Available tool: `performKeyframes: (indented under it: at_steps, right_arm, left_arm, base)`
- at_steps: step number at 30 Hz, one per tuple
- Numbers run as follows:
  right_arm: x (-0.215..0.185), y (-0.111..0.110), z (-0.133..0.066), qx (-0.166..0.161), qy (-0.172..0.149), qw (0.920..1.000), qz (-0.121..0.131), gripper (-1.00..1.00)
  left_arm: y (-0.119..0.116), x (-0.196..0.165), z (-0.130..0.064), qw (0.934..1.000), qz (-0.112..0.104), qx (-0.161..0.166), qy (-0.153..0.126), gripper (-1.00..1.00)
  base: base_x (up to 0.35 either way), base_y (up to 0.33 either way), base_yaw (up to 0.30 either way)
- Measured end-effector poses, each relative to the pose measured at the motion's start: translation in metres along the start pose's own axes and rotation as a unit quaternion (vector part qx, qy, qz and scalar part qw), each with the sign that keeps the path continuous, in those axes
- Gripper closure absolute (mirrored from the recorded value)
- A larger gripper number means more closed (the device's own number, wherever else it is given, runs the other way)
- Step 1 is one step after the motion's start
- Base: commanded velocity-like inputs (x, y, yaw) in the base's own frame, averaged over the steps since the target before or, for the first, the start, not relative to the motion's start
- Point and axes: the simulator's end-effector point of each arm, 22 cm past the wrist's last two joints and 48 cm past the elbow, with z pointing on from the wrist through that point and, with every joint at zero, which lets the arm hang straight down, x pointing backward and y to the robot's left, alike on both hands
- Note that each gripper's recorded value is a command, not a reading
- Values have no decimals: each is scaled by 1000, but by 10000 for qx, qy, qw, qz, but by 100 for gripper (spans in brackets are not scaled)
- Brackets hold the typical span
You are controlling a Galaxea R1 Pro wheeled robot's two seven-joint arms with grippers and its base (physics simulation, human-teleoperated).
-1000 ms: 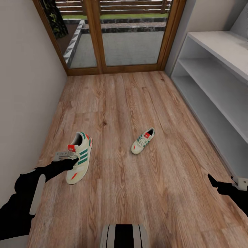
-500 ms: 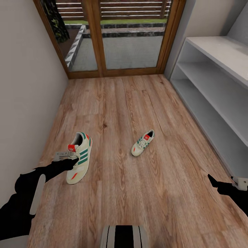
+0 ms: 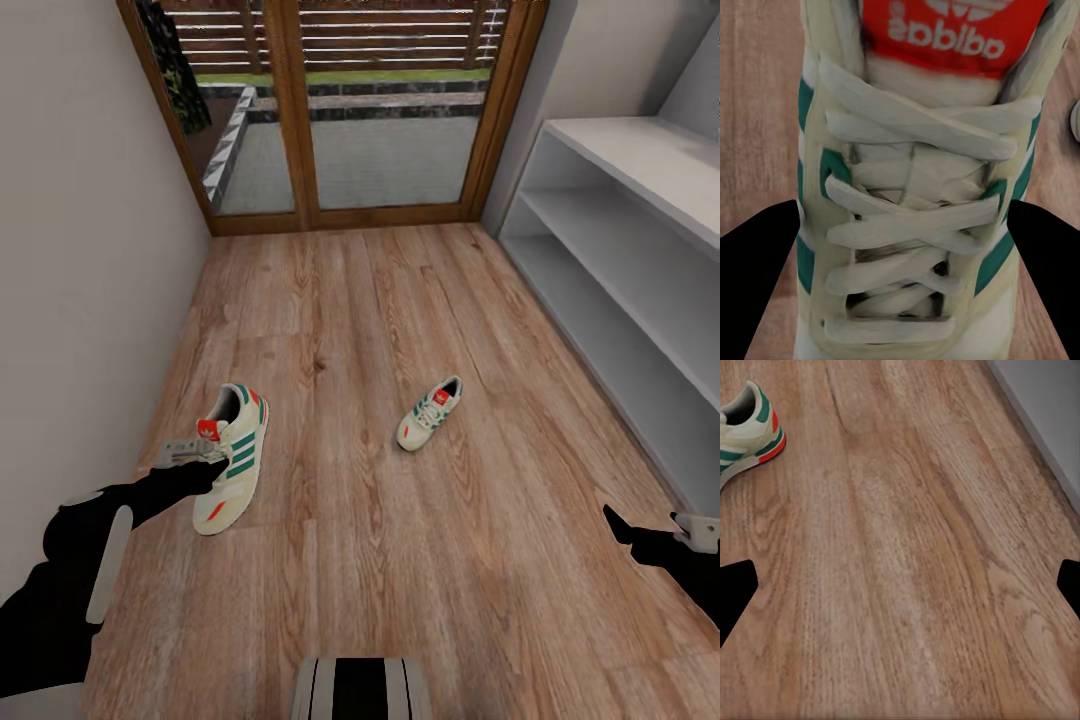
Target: Pick up the two gym shoes and the two sandals from the corridor floor and place them onto the hallstand (shoe rack) in the corridor, making sure they are on the rack and not on the floor. Arrange them so the two gym shoes are next to each other and the two sandals are next to each other.
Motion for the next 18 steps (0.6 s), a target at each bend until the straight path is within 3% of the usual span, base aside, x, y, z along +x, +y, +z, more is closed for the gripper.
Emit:
performKeyframes:
  at_steps: [5, 11, 18]
  right_arm:
    - [-3, 0, -1, 0, -33, 10000, 9, -100]
    - [-7, 4, -2, -45, -73, 10000, 4, -100]
    - [-12, 10, -2, -90, -114, 9999, -17, -100]
  left_arm:
    - [2, -4, -3, 10000, 5, -50, -42, 100]
    - [15, -13, -3, 9987, -66, -487, -147, 100]
    - [10, -22, -1, 9963, -228, -783, -266, 100]
  base:
    - [-13, 24, 0]
    - [-3, 5, 0]
    - [0, 1, 0]
